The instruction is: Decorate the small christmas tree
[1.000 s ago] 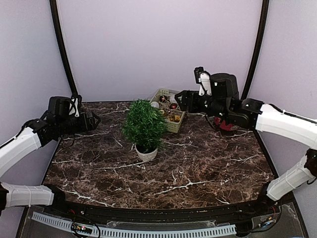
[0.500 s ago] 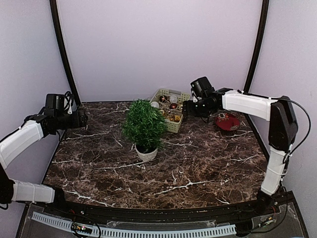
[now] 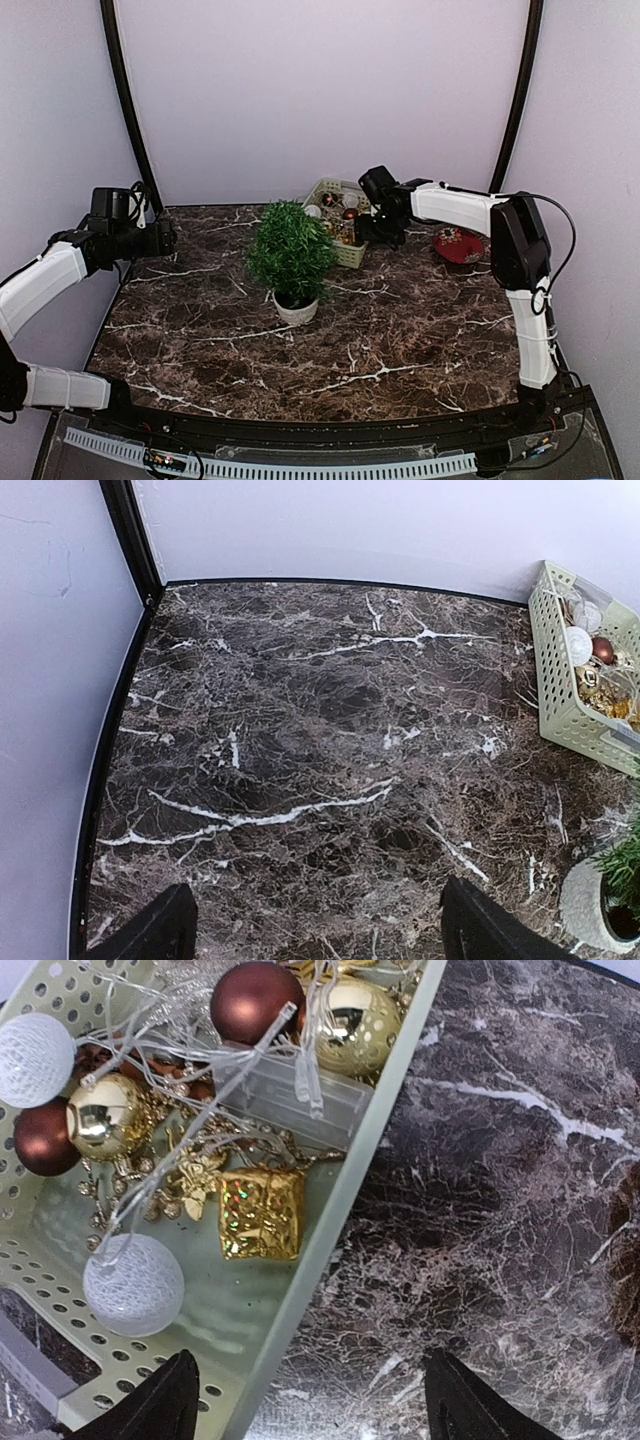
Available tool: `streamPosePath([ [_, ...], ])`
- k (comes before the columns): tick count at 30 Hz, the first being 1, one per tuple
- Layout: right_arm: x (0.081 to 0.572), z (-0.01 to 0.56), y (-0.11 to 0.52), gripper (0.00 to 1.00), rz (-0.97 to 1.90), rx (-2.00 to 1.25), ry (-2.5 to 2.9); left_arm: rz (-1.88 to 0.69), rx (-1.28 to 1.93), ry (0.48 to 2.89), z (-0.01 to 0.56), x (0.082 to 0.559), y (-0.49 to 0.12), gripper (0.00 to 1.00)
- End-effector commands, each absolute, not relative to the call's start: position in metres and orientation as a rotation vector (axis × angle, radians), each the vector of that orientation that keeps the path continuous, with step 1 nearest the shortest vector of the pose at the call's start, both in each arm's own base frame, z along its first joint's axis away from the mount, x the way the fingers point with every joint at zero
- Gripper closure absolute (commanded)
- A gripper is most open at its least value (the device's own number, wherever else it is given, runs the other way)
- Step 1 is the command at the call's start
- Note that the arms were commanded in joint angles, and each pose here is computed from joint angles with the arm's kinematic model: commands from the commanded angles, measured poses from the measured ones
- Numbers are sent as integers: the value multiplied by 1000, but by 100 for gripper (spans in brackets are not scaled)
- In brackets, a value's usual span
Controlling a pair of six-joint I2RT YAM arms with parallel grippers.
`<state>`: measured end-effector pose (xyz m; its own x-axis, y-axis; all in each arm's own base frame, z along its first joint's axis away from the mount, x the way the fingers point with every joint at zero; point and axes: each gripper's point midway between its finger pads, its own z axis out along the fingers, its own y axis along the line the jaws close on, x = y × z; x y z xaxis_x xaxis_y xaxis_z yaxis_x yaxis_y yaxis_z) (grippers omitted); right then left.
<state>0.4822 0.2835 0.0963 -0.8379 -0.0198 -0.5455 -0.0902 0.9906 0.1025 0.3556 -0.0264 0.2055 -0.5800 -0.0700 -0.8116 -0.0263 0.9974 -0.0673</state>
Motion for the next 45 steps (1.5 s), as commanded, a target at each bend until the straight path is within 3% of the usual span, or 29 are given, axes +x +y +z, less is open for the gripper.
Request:
streamPosePath([
  [1,488,93,272,21,113,-33,2567,-34,-66,2148,222,356,-21,13],
  [5,486,85,244,26,28,0,2595,-22,-71,2144,223,355,-19,13],
  [20,444,98,86,28,-172,251,2602,-24,-67,2148,221,354,-20,13],
  [26,446,148,87,26,-134,184,2533,-18,-68,2152,219,355,-19,13],
  [31,451,174,119,23,92,107,2477,-10,-72,2139,222,354,-18,13],
  [38,471,166,165,28,226,-10,2476,-8,-70,2128,223,354,-17,13],
  [45,497,130,173,36,188,28,2512,-9,-65,2134,220,355,-18,13],
])
